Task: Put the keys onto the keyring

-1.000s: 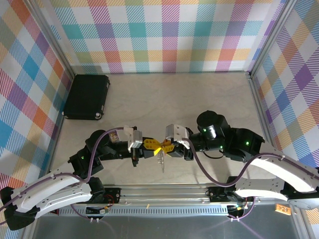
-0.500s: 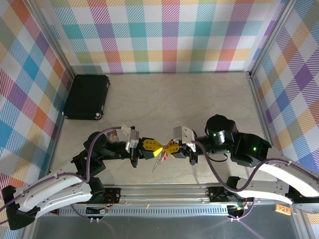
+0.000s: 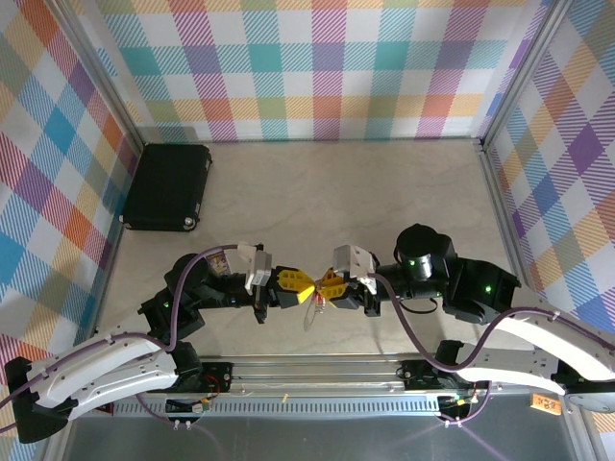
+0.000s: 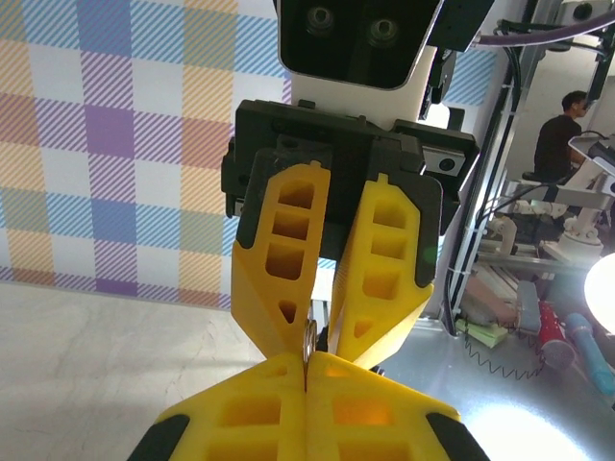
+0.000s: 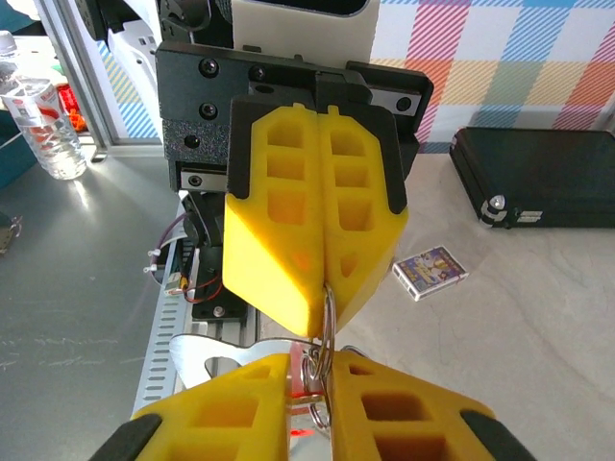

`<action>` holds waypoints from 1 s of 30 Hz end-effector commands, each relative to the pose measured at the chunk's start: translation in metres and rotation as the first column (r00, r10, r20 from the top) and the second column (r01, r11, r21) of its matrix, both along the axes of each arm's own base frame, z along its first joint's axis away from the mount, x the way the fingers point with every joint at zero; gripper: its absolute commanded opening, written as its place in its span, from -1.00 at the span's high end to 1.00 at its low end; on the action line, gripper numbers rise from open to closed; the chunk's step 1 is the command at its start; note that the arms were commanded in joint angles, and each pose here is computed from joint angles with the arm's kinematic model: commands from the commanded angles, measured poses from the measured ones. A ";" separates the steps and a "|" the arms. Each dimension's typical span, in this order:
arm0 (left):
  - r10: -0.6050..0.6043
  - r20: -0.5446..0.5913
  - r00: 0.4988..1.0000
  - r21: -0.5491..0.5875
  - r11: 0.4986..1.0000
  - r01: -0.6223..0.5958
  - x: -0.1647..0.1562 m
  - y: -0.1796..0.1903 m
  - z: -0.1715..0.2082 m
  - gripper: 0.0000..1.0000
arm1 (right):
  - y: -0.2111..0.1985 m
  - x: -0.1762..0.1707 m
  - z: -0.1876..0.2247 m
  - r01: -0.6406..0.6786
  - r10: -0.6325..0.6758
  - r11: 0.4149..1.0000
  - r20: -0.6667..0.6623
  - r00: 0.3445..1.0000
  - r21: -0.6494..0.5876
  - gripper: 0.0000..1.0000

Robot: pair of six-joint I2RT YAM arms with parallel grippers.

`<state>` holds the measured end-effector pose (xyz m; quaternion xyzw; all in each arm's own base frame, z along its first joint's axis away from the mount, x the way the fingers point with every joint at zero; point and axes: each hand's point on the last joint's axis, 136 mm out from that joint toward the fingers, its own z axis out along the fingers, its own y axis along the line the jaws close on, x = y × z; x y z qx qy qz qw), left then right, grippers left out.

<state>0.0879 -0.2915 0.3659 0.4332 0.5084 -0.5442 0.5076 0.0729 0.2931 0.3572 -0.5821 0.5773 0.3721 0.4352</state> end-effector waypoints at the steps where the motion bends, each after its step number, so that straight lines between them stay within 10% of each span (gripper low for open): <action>1: 0.018 0.047 0.999 -0.046 0.999 -0.016 0.000 0.004 0.020 1.00 | 0.006 -0.005 0.010 -0.023 0.023 0.998 0.002 1.000 0.054 0.66; 14: 0.047 0.053 0.998 0.012 0.999 -0.047 0.002 0.008 0.011 1.00 | 0.007 0.004 0.004 0.008 -0.008 1.000 0.020 1.000 0.012 1.00; 19: 0.126 0.081 0.989 0.156 0.978 -0.138 0.013 0.015 -0.007 0.56 | 0.006 0.009 -0.008 0.021 -0.017 0.997 0.046 0.999 -0.081 1.00; 30: 0.123 0.102 0.987 0.273 0.951 -0.147 0.015 0.017 -0.025 0.46 | 0.009 0.010 -0.019 -0.008 0.017 0.985 0.051 0.999 -0.171 1.00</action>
